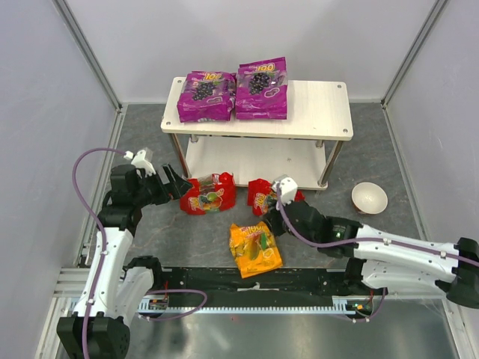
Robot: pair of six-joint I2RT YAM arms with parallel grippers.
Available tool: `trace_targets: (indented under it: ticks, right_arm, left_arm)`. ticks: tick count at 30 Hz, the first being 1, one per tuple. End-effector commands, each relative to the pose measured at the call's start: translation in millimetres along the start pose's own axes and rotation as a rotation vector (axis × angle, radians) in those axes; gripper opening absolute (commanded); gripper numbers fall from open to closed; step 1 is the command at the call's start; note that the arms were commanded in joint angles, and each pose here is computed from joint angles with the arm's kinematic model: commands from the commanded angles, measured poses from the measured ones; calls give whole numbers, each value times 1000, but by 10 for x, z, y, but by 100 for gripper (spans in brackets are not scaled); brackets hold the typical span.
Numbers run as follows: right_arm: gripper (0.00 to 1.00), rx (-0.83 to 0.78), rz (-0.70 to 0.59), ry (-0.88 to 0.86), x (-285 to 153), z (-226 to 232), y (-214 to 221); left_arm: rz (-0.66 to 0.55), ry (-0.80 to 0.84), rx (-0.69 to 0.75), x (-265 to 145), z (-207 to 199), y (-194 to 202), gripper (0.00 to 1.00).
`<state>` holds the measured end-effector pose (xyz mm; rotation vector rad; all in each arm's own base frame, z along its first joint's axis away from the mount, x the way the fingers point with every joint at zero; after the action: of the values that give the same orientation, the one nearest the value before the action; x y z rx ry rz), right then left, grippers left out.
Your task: Place and organize the candy bags onto the shelf
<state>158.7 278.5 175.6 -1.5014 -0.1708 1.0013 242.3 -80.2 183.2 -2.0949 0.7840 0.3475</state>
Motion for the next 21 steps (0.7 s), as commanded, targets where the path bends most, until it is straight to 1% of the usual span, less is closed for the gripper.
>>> trace_targets:
  ticks: [1,2,3,5,6,8,9,12,16,21]
  right_arm:
    - [0,332,-187,102,42,-71,63]
    - [0,332,-221,175,75,-166,144]
    - [0,336,-247,189,82,-139,133]
    - [0,277,-237,226,136,-21,225]
    - [0,266,-259,259,146,-20,206]
    - [0,229,-257,253,197,134,262]
    - [0,239,-283,262,208,160,227]
    - [0,242,-292,270,264,219,293]
    - [0,258,-261,280,337,209,486]
    - [0,257,-181,284,392,173,783]
  left_arm:
    - [-7,52,14,21,-90,-34,99]
    - [-6,52,13,24,-88,-32,99]
    - [-8,53,16,17,-94,-37,99]
    - [-12,53,16,10,-93,-34,99]
    - [-15,55,19,6,-100,-43,99]
    - [-15,50,15,5,-89,-39,99]
    - [-15,50,17,5,-90,-42,99]
    - [-17,52,19,1,-99,-46,99]
    - [-18,50,19,-5,-94,-42,99]
    - [-13,49,16,8,-88,-42,99]
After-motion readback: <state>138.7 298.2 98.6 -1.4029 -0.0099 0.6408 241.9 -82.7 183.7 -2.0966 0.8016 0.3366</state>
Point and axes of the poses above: each gripper's point midway between its finger pads, its own x axis out along the fingers, its own z axis along the line the jaws close on, y = z × x, the point moved 1 cm from there along -x, back along the fingers, and after that the axes turned 6 degrees about -x, right-handed, at the moved point
